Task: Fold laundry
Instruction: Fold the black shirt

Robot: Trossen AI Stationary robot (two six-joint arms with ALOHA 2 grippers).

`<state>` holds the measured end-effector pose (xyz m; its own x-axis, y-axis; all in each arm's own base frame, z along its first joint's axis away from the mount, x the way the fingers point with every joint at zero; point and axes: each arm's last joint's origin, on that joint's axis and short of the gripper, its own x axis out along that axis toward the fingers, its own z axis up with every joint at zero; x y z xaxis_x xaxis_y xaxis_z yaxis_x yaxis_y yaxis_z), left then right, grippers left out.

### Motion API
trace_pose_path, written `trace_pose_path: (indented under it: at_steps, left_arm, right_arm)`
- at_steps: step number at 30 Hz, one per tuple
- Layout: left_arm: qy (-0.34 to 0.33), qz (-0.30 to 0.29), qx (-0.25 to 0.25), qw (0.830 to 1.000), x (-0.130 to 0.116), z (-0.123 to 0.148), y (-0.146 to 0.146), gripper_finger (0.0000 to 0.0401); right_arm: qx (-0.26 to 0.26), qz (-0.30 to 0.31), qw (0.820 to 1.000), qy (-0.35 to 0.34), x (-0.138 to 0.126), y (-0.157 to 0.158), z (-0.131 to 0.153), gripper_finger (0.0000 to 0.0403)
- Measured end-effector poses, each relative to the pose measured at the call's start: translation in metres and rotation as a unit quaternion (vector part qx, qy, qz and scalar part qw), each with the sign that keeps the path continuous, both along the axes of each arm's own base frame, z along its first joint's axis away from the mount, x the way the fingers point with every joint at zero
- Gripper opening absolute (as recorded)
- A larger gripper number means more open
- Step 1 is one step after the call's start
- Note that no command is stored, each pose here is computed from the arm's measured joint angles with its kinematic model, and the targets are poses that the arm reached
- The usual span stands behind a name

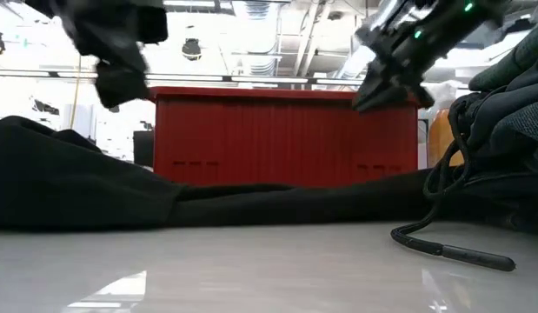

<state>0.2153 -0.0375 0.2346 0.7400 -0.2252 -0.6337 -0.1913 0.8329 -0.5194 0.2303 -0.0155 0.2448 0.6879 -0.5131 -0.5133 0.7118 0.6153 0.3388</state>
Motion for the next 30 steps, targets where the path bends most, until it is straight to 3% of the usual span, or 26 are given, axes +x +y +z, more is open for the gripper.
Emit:
trace_pose_path:
  at_steps: [4, 9, 21, 25, 30]
  left_arm:
    - [-0.005, 0.048, 0.059, 0.997, 0.020, -0.014, 0.023, 0.0153]
    - [-0.013, 0.159, 0.129, 0.979, 0.034, -0.023, 0.065, 0.0153]
    - [-0.006, 0.295, 0.132, 0.946, 0.019, -0.025, 0.143, 0.0153]
    - [-0.013, 0.287, 0.086, 0.954, 0.013, -0.025, 0.155, 0.0153]
    - [0.013, 0.197, 0.019, 0.980, 0.010, -0.032, 0.146, 0.0153]
  right_arm:
    - [0.020, 0.000, 0.999, 0.034, 0.015, -0.011, -0.021, 0.0098]
    - [0.037, -0.016, 0.996, 0.075, 0.025, -0.031, -0.043, 0.0098]
    - [0.034, -0.103, 0.991, 0.082, 0.017, -0.087, -0.051, 0.0097]
    - [0.065, -0.096, 0.991, 0.065, 0.012, -0.101, -0.050, 0.0097]
    - [0.099, -0.031, 0.989, 0.104, 0.009, -0.096, -0.056, 0.0097]
